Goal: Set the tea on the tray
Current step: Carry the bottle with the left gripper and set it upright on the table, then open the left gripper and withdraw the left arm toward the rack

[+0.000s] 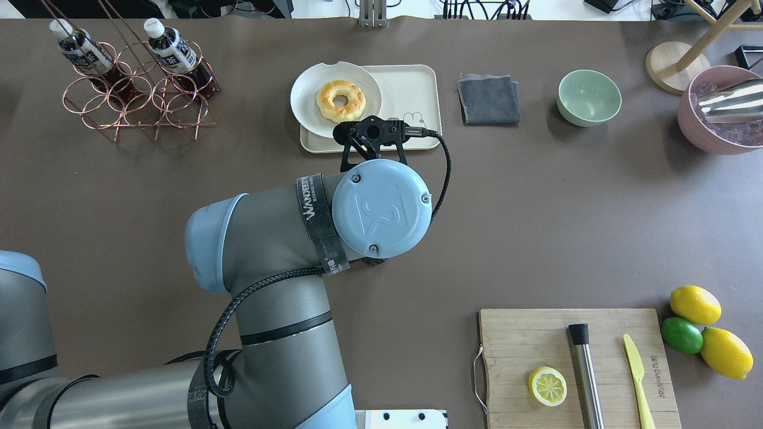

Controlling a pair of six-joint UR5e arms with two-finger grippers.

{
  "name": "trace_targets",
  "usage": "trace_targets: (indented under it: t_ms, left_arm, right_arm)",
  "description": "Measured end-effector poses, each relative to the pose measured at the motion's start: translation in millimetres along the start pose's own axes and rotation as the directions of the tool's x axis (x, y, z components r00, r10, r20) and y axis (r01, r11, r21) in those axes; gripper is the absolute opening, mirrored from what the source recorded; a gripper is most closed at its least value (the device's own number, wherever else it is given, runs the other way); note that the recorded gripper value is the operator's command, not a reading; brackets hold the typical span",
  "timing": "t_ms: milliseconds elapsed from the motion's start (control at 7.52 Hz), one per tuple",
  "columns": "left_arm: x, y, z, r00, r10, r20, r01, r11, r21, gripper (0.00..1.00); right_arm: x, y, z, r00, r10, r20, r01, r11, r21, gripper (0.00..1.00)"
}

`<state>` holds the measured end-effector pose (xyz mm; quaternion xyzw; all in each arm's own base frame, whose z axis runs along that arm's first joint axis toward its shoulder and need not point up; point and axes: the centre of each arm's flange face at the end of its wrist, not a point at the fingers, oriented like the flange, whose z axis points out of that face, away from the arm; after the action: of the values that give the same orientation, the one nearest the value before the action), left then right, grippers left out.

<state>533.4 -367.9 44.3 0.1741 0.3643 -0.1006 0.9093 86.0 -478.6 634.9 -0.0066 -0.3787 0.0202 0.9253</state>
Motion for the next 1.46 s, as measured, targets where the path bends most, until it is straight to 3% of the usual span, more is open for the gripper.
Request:
trace_targets:
  t_ms: [532,1197,1330,1464]
  left_arm:
    - [-28.7,-16.2,-17.1,0.999,0.009,-0.033,-0.008,0.999,0.038,0.98]
    - [-145.5,-96.6,12.1,0.997,0.052,-0.057,-0.042,0.986,0.163,0.98]
    - [-178.9,-102.8,26.0,0.998,0.041,-0.049,-0.033,0.988,0.152,0.98]
    - [-217.0,-109.7,37.5,0.999,0.020,-0.042,-0.016,0.996,0.090,0.98]
  right_arm:
    - [-3.9,-4.6,-4.5,1.000,-0.006,0.000,0.006,1.000,0.009,1.00]
    - [-11.1,-13.7,-11.9,1.000,-0.013,0.000,0.013,1.000,0.024,1.00]
    - [-13.6,-16.1,-14.1,1.000,-0.007,0.001,0.007,1.000,0.028,1.00]
    - [-16.4,-17.8,-16.6,1.000,-0.005,0.001,0.005,0.999,0.033,1.00]
